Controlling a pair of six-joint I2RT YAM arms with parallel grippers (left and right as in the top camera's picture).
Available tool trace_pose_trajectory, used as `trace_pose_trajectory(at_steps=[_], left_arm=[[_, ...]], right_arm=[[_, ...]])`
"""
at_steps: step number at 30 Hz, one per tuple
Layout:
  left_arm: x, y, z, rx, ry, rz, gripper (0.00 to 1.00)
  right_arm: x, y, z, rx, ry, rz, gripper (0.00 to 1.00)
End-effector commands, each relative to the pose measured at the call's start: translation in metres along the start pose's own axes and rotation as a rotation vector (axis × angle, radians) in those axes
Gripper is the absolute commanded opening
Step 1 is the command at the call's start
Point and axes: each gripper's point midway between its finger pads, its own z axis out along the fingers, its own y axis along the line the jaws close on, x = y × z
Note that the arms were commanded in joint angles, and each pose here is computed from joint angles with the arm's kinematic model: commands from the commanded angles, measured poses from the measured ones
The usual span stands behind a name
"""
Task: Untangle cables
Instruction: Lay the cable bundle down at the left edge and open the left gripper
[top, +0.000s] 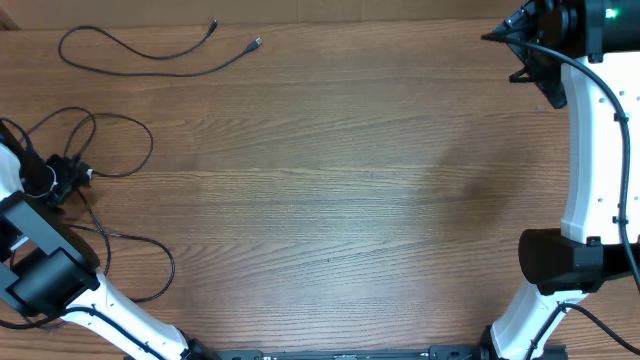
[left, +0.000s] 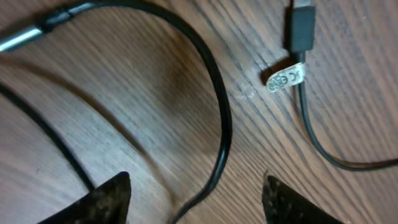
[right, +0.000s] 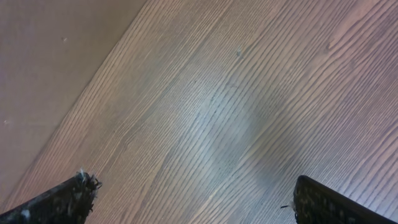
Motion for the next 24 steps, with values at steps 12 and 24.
trace_pose_trajectory(at_steps=[12,24], left_arm=[[-0.019,0.033,0.011,-0.193,-0.149,-0.096,0.04],[-0.058,0.049,-0.051,-0.236,-0.292,-0.328,0.04]], right_arm=[[-0.004,-0.001,-0.002,0.0,-0.018,0.002,1.0],[-0.004,-0.001,-0.002,0.0,-0.018,0.002,1.0]])
